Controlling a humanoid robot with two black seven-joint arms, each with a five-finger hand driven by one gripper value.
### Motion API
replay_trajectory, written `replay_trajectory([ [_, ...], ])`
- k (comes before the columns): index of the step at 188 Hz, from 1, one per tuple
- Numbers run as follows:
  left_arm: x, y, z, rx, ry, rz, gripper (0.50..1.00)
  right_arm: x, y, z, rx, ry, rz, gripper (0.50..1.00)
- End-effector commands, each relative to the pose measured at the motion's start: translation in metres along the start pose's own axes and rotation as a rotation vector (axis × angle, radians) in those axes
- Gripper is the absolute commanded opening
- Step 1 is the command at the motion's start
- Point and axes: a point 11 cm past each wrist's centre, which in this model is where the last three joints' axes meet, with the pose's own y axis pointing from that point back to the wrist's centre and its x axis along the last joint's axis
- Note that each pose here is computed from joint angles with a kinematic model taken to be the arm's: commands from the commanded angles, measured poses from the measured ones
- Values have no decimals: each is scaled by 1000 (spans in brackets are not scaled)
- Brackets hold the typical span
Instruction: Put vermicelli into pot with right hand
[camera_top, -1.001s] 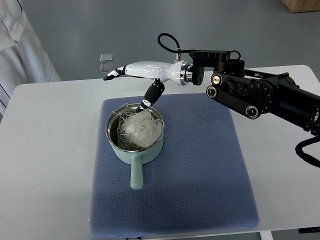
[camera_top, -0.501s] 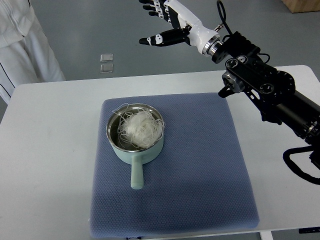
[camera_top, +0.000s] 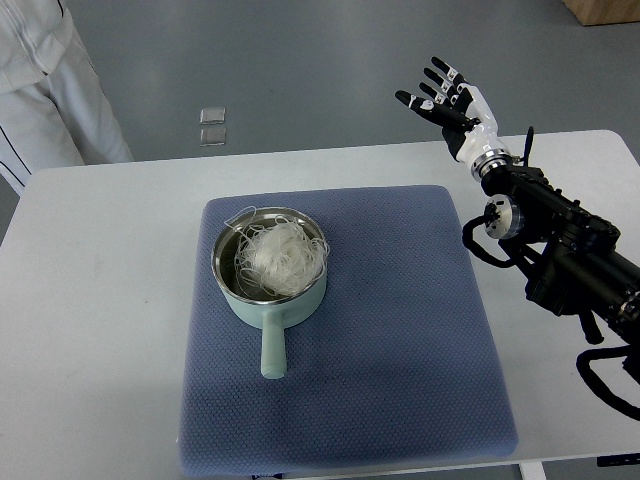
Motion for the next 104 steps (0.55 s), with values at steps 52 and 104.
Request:
replay_trajectory([
  [52,0,0,0,0,0,1,1000,17,14,21,-17,-44,55,926],
  [104,0,0,0,0,0,-1,1000,30,22,29,-24,-38,80,926],
])
